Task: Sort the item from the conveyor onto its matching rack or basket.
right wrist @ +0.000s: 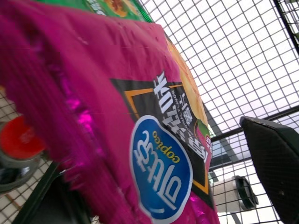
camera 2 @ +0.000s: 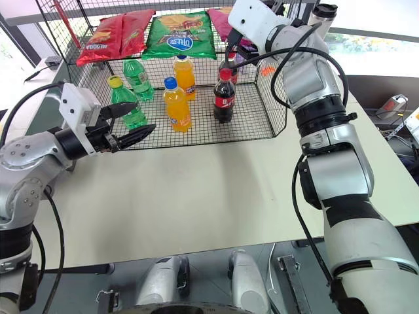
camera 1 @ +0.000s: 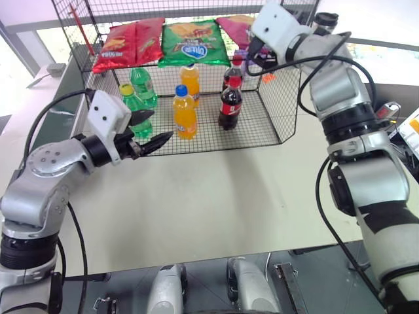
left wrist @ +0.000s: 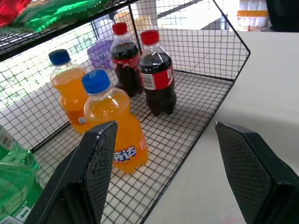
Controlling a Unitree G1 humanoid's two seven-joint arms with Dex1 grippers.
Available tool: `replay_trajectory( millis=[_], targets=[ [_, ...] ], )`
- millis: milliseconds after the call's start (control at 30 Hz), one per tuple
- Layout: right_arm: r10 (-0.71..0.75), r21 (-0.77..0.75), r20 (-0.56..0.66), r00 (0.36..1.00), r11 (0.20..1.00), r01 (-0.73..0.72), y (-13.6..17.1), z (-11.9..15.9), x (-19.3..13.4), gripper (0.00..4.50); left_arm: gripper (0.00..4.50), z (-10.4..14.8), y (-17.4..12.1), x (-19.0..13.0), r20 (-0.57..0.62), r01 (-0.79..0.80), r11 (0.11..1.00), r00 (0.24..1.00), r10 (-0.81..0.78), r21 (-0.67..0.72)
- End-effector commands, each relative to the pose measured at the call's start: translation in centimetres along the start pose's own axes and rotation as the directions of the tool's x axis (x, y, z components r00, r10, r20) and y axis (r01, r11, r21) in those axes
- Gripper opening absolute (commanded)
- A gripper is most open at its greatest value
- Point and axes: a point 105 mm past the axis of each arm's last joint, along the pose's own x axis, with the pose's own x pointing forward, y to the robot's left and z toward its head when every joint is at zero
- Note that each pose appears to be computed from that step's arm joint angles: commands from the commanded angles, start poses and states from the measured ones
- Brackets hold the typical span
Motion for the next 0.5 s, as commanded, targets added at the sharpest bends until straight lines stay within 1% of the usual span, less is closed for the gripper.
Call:
replay_trajectory(
  millis=[33,167,333,433,500],
  targets=[
    [0.038,0.005,0.079,0.996,0.999,-0.039,-0.2,1.9,-0.6,4.46,3.48,0.6,0.1,0.0,0.025,-0.012,0.999,1.0,0.011,0.032],
    [0.1,0.015,0.115,0.988,0.995,-0.102,0.2,2.4,-1.5,4.46,3.48,0.4,0.2,-0.2,0.022,-0.022,0.999,1.0,0.022,0.029],
    [0.147,0.002,0.116,0.982,0.989,-0.148,0.9,2.1,-2.6,4.46,3.48,0.2,0.3,-0.3,0.023,-0.033,0.999,0.999,0.032,0.016],
    [0.146,0.016,0.124,0.982,0.989,-0.149,0.8,1.8,-3.6,4.46,3.48,0.5,0.5,-0.5,0.043,-0.039,0.999,0.998,0.04,-0.021],
    [0.12,0.037,0.156,0.98,0.991,-0.127,0.4,1.8,-4.5,4.46,3.48,0.7,0.8,-0.8,0.066,-0.055,0.997,0.996,0.058,-0.049]
  ],
)
